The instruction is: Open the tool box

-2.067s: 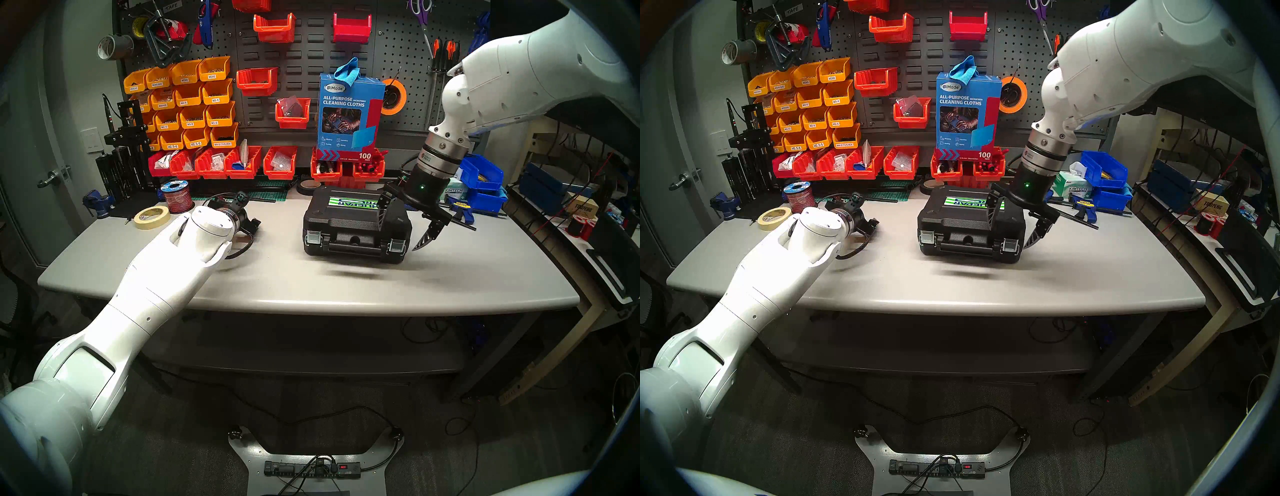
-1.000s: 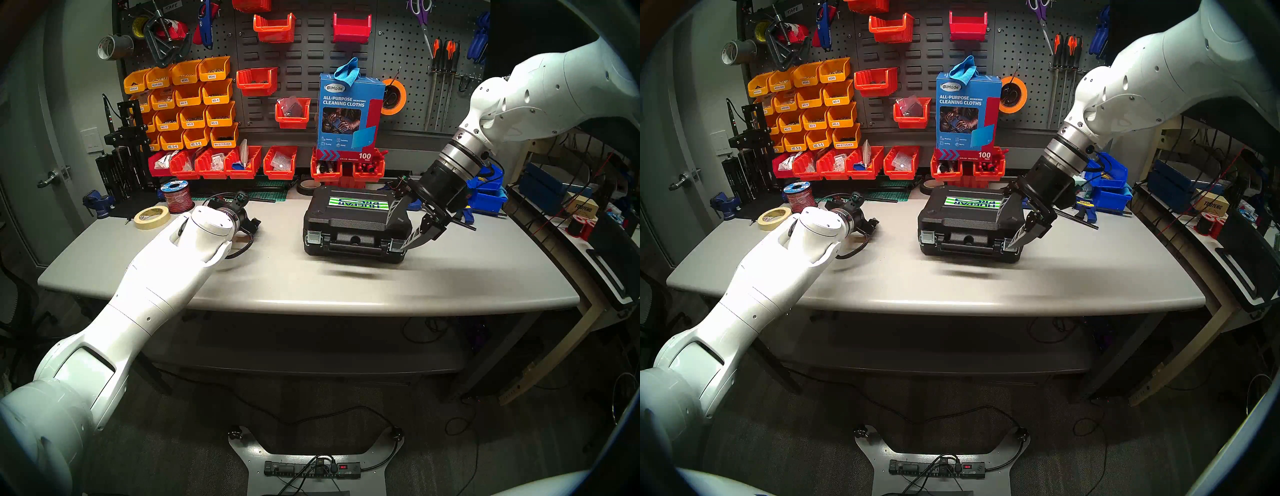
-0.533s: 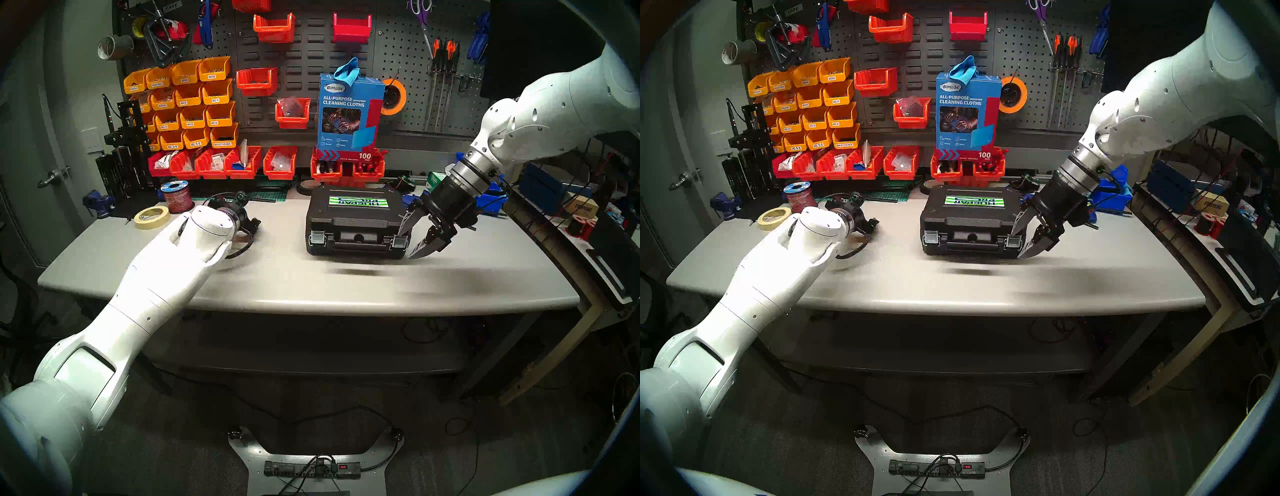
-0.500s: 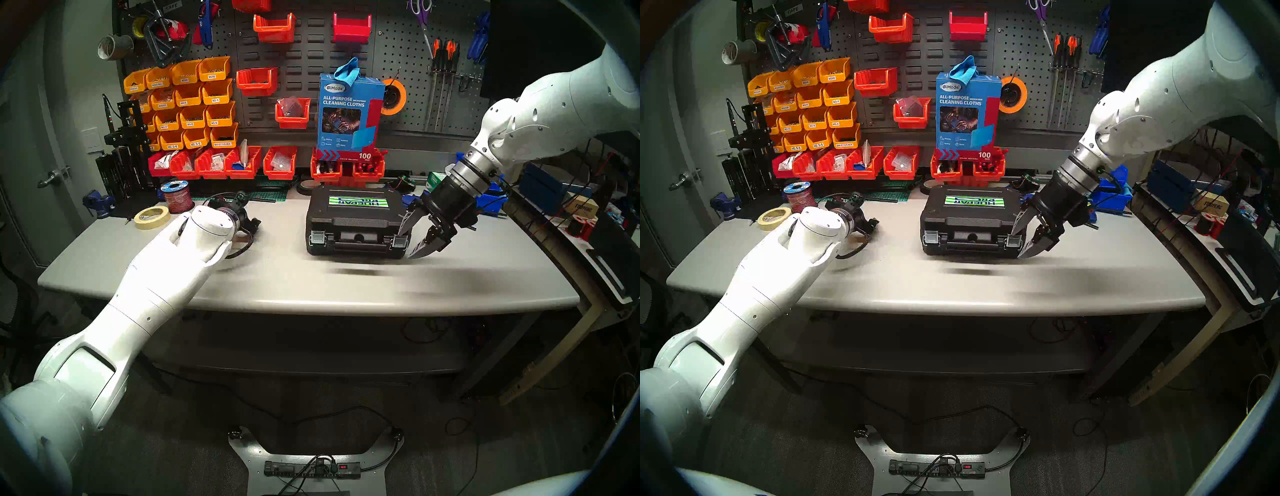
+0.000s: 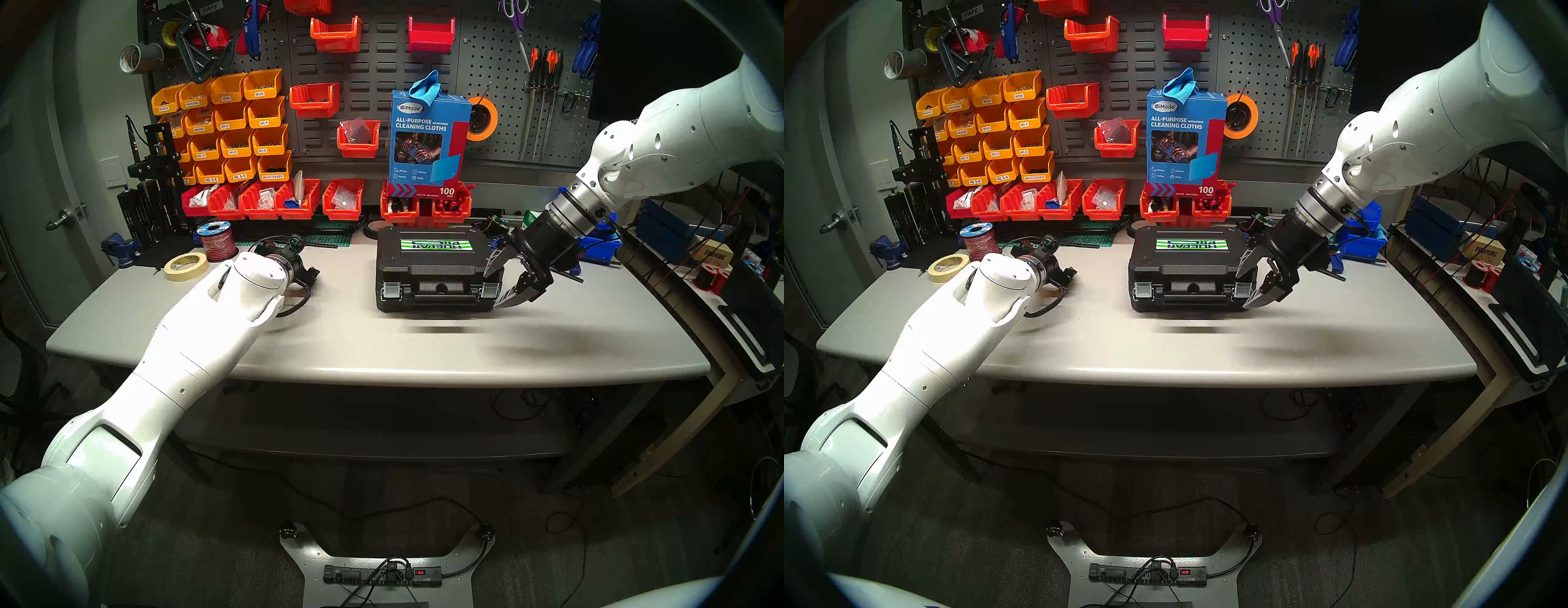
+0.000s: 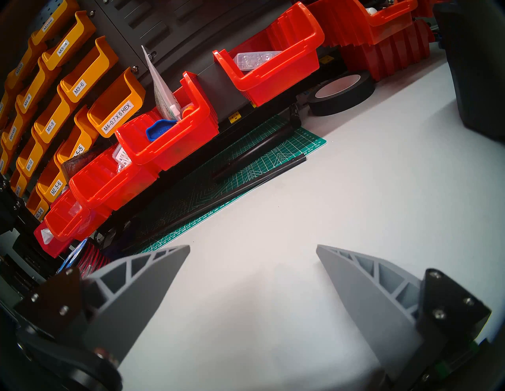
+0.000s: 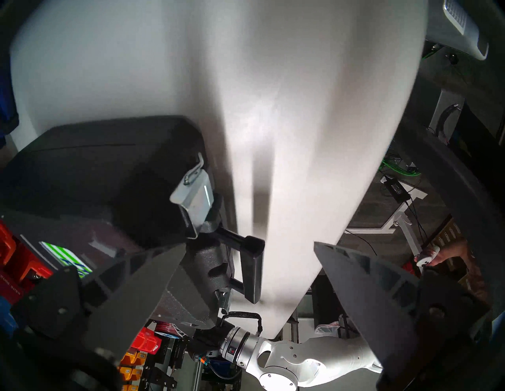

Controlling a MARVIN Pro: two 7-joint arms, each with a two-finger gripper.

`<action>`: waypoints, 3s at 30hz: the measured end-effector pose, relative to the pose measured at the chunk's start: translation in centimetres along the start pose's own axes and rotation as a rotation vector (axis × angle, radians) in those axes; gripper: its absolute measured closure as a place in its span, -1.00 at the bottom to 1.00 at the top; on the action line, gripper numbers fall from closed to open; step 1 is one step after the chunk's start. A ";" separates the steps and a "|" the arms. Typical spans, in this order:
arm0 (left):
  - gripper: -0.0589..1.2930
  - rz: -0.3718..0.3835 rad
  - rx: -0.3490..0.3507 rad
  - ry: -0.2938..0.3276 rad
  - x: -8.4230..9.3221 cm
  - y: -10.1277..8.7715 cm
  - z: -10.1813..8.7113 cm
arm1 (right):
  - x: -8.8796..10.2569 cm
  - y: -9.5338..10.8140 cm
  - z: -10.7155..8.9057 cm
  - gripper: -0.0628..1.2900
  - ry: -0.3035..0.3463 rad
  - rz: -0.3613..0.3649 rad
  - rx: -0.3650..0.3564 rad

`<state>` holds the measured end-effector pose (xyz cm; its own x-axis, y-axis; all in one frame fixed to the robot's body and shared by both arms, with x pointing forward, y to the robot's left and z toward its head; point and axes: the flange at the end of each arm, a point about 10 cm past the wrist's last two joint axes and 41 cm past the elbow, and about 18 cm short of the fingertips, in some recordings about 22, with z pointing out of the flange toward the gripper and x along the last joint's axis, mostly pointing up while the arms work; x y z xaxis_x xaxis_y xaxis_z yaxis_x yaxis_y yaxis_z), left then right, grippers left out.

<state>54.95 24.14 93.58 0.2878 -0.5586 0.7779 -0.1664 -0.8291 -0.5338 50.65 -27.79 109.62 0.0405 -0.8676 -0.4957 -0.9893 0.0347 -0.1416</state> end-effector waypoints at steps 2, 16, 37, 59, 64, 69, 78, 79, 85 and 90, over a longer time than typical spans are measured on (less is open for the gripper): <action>-0.95 0.000 0.000 0.000 0.0 0.0 0.0 | 0.1 0.1 0.1 -0.90 0.007 -0.013 0.010; -0.95 0.000 0.000 0.000 0.0 0.0 0.0 | 1.5 1.4 0.9 -0.90 0.072 -0.058 0.020; -0.95 0.000 0.001 0.000 0.0 0.0 0.0 | 3.3 2.1 2.6 0.97 0.127 0.025 -0.009; -0.95 0.000 0.001 0.001 0.0 0.0 0.0 | 6.7 2.5 0.5 -0.91 0.080 0.172 -0.003; -0.95 0.000 0.001 0.001 0.0 0.0 0.0 | 7.8 2.5 -0.2 -0.91 0.068 0.200 0.016; -0.95 0.000 0.001 0.001 0.0 0.0 0.0 | 8.7 2.3 -0.2 -0.91 0.024 0.280 0.038; -0.95 0.001 0.001 0.001 0.1 0.0 0.0 | 10.3 2.5 0.6 -0.91 -0.073 0.435 0.029; -0.95 0.001 0.000 0.002 0.1 0.0 0.0 | 10.4 2.5 0.6 -0.91 -0.077 0.440 0.027; -0.95 0.045 -0.027 0.055 1.0 0.5 -0.8 | 10.9 2.5 0.8 -0.91 -0.091 0.469 0.017; -0.95 0.116 -0.077 0.143 2.6 1.6 -2.2 | 11.1 2.6 0.9 -0.91 -0.096 0.480 0.014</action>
<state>53.40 21.29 95.43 0.1264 -0.6434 0.7550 -0.2640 -0.7555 -0.5996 48.67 -36.87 103.03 -0.4060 -0.7026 -0.5843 -0.8976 0.4268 0.1105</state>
